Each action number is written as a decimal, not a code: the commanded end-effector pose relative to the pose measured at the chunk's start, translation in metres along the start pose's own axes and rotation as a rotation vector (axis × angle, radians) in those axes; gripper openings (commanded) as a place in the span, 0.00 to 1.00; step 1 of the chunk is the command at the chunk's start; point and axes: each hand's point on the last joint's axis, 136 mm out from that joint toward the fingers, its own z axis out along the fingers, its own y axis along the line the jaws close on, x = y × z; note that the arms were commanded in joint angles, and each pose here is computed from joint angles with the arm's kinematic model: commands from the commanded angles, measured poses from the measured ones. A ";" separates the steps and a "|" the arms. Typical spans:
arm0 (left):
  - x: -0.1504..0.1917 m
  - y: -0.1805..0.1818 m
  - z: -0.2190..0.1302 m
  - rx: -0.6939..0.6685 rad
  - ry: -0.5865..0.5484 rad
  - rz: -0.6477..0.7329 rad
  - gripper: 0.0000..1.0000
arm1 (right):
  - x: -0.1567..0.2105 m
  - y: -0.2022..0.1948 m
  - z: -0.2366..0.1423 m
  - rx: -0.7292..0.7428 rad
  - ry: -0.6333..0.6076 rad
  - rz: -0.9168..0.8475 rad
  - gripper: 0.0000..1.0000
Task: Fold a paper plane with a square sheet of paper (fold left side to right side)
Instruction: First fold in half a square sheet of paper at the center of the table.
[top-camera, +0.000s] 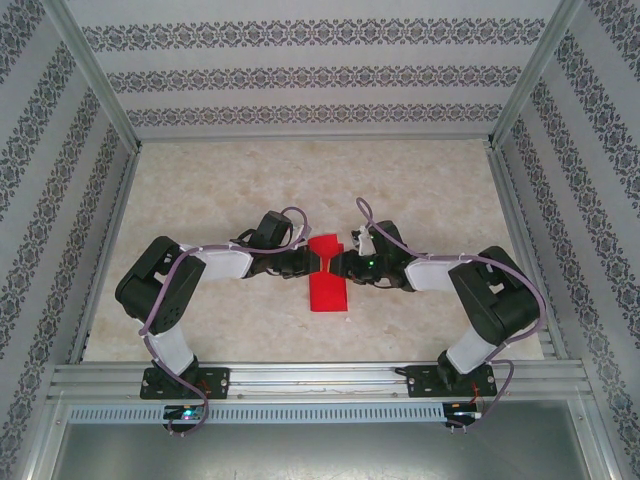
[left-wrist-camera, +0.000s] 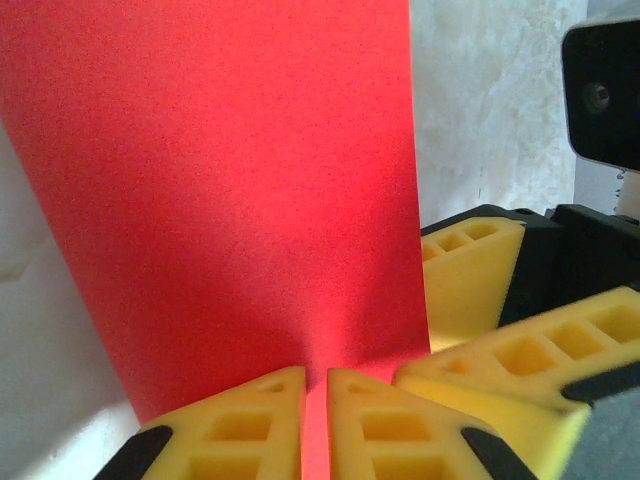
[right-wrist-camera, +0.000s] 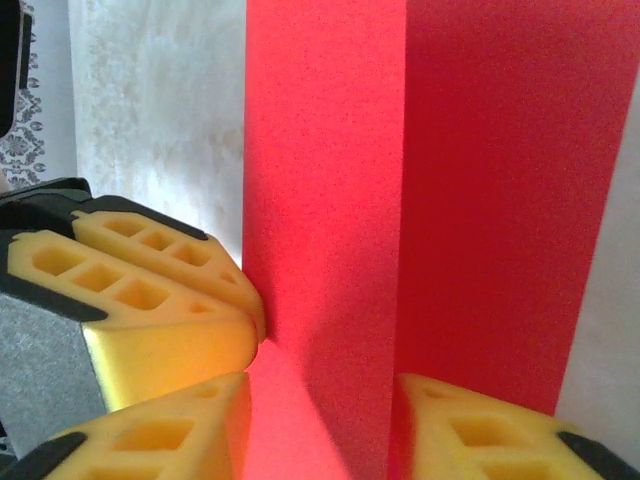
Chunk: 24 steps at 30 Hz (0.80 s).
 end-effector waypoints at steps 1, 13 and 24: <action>0.001 -0.011 -0.003 0.015 0.004 0.030 0.13 | -0.003 0.007 0.003 -0.022 -0.001 -0.023 0.37; -0.003 -0.016 -0.013 -0.005 -0.020 0.058 0.19 | 0.004 -0.012 0.007 0.041 0.015 0.007 0.09; -0.003 -0.002 -0.029 -0.135 -0.050 0.085 0.44 | 0.005 -0.021 0.011 0.080 0.021 0.017 0.05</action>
